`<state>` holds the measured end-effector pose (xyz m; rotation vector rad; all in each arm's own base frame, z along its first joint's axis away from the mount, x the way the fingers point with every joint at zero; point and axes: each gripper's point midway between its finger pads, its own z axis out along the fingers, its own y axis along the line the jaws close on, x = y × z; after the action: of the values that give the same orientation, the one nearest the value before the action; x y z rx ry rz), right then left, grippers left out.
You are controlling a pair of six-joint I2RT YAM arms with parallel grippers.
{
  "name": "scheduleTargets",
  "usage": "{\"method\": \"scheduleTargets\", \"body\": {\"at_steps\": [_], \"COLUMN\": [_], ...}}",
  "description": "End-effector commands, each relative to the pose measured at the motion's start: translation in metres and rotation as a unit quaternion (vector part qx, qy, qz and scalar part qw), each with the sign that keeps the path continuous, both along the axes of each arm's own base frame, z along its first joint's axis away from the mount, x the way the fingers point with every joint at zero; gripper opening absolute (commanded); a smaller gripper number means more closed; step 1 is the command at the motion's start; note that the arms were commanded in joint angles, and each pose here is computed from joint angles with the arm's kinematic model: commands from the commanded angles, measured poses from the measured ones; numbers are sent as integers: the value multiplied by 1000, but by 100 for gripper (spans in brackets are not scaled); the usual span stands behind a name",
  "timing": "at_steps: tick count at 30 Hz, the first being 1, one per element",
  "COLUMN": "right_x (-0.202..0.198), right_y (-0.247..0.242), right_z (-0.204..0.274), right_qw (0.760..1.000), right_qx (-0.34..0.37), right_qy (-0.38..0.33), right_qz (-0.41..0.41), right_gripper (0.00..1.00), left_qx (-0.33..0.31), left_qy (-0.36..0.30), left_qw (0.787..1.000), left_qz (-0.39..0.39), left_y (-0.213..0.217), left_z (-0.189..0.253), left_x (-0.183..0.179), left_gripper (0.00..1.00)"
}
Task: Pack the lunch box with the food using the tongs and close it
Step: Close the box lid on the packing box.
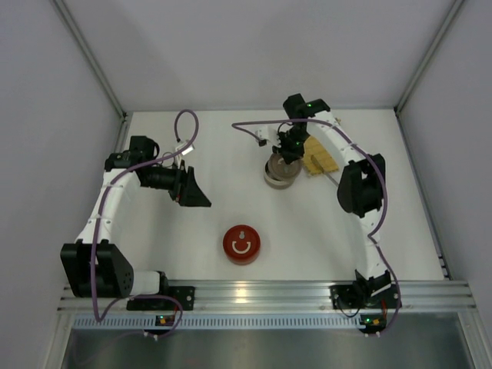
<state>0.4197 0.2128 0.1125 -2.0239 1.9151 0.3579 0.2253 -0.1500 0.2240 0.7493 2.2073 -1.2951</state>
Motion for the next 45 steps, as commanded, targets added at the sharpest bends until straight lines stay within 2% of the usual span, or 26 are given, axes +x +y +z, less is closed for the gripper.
{"method": "scheduleTargets", "body": {"at_steps": [1,27,45], "right_x": [5,0,-7], "right_y": [10,34,35], "right_z": [8,-8,1], "right_qw": [1000,999,999], "right_qx": [19,11,4], "right_qy": [-8,4,-8], "right_qz": [20,45,51], "right_gripper": [0,1,0], "left_qx": [-26,-33,-41], "left_qy": [-15,-10,-6], "left_qw": [999,999,999], "left_qz": [-13,-5,0], "left_y": [-3,3,6], "left_z": [4,-3,-4], "left_x": [0,0,3], "left_gripper": [98,98,98]}}
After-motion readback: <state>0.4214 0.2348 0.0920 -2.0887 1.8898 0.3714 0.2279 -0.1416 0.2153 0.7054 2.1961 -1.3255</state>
